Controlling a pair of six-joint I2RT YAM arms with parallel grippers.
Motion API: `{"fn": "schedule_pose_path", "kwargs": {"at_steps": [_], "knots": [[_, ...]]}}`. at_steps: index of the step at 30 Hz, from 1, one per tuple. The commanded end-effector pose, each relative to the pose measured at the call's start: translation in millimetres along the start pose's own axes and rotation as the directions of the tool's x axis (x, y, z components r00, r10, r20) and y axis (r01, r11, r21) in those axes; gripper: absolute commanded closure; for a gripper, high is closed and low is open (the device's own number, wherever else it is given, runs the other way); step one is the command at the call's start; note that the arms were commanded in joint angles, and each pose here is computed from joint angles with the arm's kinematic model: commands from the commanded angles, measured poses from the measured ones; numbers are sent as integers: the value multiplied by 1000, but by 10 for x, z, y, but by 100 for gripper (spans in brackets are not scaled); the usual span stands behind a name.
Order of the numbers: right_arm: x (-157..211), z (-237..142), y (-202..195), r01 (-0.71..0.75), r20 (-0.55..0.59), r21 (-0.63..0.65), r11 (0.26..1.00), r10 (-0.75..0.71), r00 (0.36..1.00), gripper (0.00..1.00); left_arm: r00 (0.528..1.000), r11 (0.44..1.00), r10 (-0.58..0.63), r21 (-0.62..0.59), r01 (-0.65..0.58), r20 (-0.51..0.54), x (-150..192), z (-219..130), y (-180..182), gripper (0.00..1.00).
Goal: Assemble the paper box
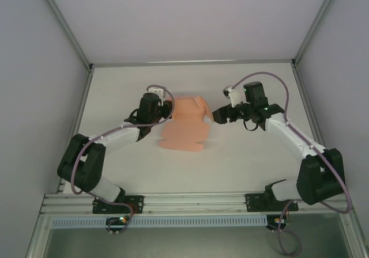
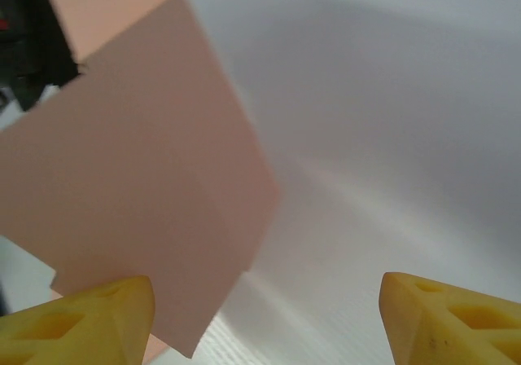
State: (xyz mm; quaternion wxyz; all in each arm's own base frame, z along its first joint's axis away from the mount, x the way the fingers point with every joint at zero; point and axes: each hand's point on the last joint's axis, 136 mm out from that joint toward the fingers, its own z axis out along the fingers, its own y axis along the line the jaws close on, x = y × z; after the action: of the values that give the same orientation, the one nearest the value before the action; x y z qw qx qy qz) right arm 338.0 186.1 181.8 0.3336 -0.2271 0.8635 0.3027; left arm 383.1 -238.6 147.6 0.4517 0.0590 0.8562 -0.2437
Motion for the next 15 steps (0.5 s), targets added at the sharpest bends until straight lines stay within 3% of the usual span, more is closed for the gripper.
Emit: {"fn": "schedule_pose_path", "kwargs": {"at_steps": [1, 5, 15], "knots": [[-124, 124, 280, 84, 11, -136, 987, -83, 996, 28, 999, 999, 15, 41, -17, 43, -154, -68, -91, 100], [-162, 313, 333, 127, 1, -127, 984, -128, 992, 28, 999, 999, 14, 46, -16, 43, -157, -69, -107, 100], [-387, 518, 216, 183, 63, 44, 982, -186, 981, 32, 999, 1000, 19, 21, -19, 36, -144, -93, -127, 100]]}}
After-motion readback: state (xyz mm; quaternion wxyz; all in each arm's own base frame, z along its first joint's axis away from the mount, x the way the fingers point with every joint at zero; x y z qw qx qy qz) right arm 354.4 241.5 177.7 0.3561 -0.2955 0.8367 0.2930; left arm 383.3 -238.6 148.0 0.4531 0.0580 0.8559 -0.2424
